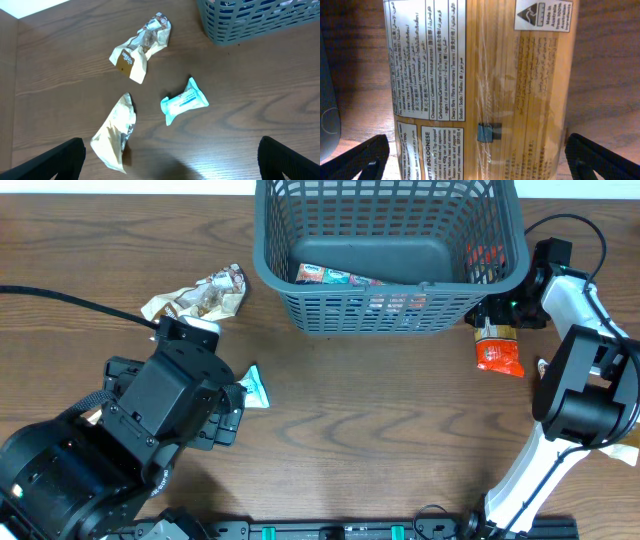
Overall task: Pack container
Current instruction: 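Grasp the red-labelled spaghetti package with the right gripper, then lift the spaghetti package and carry it over the basket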
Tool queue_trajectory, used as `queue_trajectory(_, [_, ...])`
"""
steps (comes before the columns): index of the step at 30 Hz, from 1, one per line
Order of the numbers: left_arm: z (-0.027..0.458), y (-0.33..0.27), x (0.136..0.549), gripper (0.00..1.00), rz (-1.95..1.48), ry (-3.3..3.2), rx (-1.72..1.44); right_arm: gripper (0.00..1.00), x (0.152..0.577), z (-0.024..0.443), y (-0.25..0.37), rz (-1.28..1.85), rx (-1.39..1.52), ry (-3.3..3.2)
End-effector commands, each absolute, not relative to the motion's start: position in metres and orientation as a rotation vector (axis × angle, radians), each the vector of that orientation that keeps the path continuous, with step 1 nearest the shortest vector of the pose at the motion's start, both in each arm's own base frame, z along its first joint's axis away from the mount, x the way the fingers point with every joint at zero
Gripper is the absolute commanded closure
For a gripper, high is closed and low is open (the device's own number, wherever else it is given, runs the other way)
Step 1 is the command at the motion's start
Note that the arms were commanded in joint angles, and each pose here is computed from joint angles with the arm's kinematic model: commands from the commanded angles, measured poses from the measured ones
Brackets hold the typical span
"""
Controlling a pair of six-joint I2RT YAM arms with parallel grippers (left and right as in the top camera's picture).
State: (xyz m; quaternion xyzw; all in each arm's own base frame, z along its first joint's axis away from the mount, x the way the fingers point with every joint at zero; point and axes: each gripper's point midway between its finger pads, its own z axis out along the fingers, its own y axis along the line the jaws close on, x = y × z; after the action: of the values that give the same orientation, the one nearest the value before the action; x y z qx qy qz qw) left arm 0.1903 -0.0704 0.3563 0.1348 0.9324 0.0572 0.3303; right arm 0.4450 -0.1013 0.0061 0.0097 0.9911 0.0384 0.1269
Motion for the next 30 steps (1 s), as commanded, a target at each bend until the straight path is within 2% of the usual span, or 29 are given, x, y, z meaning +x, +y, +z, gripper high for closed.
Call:
queue_trajectory(1, [0.347, -0.059, 0.179, 0.01, 0.224, 2.494, 0.399, 0.01, 0.439, -0.009, -0.097, 0.123, 0.046, 2.925])
queue_trajectory(5, [0.347, -0.059, 0.179, 0.01, 0.224, 2.494, 0.399, 0.01, 0.437, -0.013, -0.097, 0.126, 0.049, 2.940])
queue_trajectory(7, [0.347, -0.059, 0.179, 0.01, 0.225, 2.494, 0.399, 0.06, 0.436, -0.015, -0.096, 0.129, 0.049, 2.947])
queue_trajectory(14, [0.347, -0.059, 0.179, 0.01, 0.225, 2.494, 0.399, 0.48, 0.435, -0.017, -0.097, 0.130, 0.067, 2.951])
queue_trajectory(15, [0.347, -0.059, 0.179, 0.01, 0.225, 2.494, 0.399, 0.57, 0.435, -0.017, -0.097, 0.131, 0.076, 2.951])
queue_trajectory(18, [0.347, -0.059, 0.179, 0.01, 0.224, 2.494, 0.399, 0.95, 0.435, -0.016, -0.097, 0.134, 0.113, 2.950])
queue_trajectory(19, [0.347, -0.059, 0.179, 0.01, 0.225, 2.494, 0.399, 0.99, 0.435, -0.016, -0.097, 0.135, 0.130, 2.950])
queue_trajectory(26, [0.347, -0.059, 0.179, 0.01, 0.225, 2.494, 0.399, 0.99, 0.444, -0.009, -0.110, 0.134, 0.335, 2.901])
queue_trajectory(30, [0.347, -0.059, 0.179, 0.01, 0.225, 2.494, 0.399, 0.99, 0.454, 0.017, -0.136, 0.129, 0.507, 2.835])
